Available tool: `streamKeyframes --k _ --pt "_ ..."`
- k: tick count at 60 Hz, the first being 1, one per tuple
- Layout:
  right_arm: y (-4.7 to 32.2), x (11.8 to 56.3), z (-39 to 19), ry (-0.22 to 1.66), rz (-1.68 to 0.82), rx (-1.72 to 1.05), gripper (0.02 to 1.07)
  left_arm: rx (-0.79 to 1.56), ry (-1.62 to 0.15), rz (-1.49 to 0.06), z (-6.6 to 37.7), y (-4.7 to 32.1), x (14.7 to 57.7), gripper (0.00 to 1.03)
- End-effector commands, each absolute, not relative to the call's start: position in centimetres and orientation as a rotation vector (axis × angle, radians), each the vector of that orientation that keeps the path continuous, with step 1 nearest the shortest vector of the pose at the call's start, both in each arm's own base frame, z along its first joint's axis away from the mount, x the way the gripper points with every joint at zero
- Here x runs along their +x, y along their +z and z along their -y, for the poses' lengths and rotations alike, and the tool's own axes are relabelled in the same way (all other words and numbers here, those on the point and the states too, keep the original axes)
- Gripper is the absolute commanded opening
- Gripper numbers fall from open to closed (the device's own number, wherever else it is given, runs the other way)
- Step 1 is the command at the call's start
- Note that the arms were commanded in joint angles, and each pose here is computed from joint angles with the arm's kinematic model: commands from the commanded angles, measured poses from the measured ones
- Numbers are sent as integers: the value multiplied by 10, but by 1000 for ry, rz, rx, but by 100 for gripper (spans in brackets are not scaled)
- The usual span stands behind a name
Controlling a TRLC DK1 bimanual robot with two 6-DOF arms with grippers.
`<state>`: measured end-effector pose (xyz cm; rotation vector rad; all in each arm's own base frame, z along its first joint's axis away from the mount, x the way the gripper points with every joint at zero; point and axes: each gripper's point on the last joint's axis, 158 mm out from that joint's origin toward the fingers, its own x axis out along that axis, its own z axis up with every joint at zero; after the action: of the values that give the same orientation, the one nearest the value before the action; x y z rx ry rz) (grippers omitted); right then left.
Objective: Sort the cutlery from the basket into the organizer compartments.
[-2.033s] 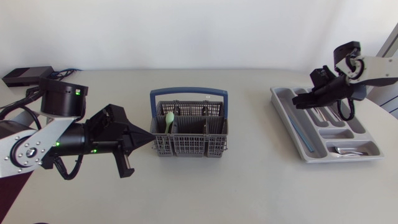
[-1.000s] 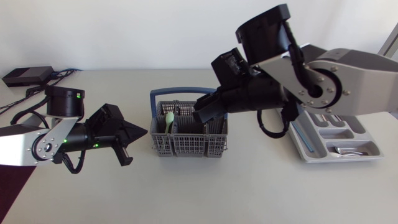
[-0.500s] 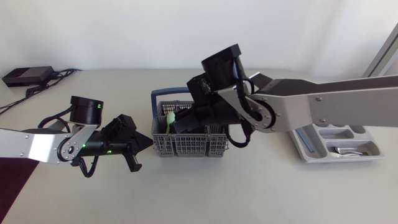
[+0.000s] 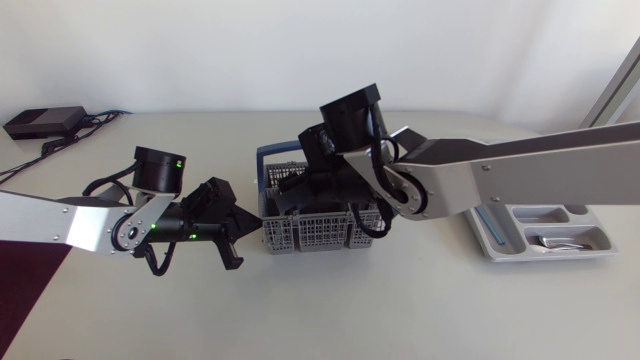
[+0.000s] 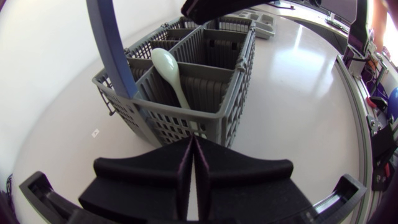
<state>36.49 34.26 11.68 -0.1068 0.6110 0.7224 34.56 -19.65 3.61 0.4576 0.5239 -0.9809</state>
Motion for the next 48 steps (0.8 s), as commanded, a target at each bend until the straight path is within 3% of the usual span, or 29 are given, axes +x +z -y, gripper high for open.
streamKeyframes --k 1,48 --pt "92 365 -338 695 -656 -96 57 445 -986 -522 200 35 349 3" --pt "73 389 -342 647 -640 -98 56 441 -989 -518 201 32 347 3"
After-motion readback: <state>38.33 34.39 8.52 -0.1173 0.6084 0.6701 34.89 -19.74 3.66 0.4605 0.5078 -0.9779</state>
